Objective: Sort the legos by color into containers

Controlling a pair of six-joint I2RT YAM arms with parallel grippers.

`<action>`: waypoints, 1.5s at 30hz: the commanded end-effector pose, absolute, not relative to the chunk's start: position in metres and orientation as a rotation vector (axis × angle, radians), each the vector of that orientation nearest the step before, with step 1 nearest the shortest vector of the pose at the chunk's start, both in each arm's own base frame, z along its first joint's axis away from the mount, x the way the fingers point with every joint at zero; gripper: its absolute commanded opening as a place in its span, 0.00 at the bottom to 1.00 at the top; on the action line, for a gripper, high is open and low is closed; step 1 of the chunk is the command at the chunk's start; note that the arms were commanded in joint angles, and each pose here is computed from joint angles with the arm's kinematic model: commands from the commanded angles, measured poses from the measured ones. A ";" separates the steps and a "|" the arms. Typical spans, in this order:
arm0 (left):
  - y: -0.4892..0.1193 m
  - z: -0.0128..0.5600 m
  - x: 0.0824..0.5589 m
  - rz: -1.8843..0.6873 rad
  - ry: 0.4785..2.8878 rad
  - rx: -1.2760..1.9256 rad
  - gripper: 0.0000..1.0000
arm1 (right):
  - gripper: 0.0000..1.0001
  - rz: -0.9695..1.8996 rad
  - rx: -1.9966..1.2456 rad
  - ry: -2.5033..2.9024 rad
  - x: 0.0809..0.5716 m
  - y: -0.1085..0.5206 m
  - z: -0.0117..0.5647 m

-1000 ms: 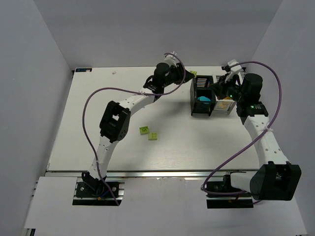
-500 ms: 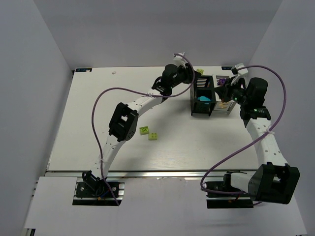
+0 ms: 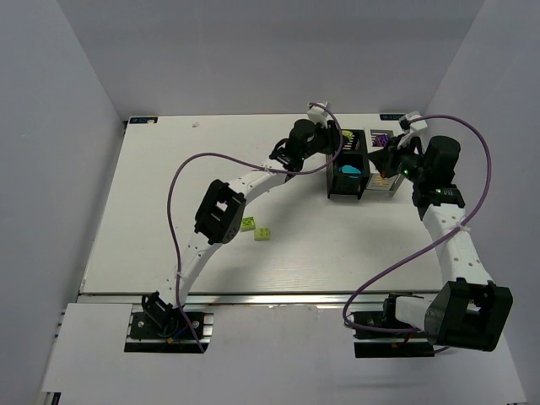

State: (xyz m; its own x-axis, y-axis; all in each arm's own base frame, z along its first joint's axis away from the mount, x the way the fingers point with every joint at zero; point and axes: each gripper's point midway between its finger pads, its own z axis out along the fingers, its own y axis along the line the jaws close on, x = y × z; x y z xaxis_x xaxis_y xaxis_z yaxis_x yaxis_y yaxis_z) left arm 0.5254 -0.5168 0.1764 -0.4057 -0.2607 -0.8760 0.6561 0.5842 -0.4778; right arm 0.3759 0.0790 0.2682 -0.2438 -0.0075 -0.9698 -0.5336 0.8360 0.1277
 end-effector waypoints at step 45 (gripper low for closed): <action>-0.130 0.212 0.316 -0.509 2.030 -0.434 0.80 | 0.79 0.683 -1.869 1.555 0.252 0.340 0.090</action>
